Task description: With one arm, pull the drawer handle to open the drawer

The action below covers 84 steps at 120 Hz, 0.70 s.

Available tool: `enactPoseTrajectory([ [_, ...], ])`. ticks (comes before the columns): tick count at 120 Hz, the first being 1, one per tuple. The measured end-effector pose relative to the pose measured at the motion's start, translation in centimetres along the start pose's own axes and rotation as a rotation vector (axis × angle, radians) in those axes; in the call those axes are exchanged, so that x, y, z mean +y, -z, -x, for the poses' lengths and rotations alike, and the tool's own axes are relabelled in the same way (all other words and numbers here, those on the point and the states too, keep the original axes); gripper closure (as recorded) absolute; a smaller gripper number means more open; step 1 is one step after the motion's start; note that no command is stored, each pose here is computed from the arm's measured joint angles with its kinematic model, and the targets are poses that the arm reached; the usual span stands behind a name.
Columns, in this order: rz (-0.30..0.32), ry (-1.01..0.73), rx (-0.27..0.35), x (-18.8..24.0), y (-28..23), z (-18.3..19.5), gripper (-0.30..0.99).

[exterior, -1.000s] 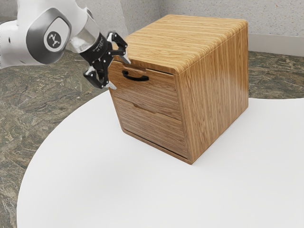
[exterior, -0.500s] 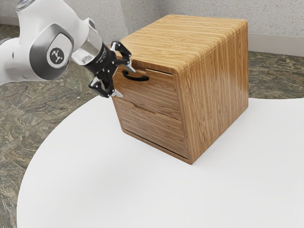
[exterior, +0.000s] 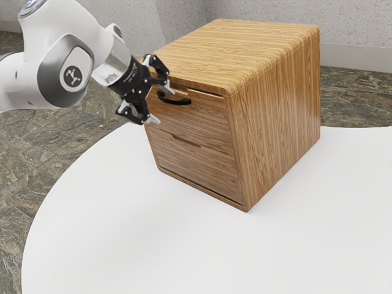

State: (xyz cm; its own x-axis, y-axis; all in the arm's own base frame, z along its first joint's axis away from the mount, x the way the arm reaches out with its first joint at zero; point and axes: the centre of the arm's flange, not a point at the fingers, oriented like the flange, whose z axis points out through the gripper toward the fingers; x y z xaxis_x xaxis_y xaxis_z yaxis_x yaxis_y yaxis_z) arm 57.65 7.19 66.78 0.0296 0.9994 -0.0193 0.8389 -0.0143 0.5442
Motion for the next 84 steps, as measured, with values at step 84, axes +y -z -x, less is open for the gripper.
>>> enactPoseTrajectory([
  [84, -0.013, -0.035, 0.004, -0.1, -1.3, -0.8, 0.42],
])
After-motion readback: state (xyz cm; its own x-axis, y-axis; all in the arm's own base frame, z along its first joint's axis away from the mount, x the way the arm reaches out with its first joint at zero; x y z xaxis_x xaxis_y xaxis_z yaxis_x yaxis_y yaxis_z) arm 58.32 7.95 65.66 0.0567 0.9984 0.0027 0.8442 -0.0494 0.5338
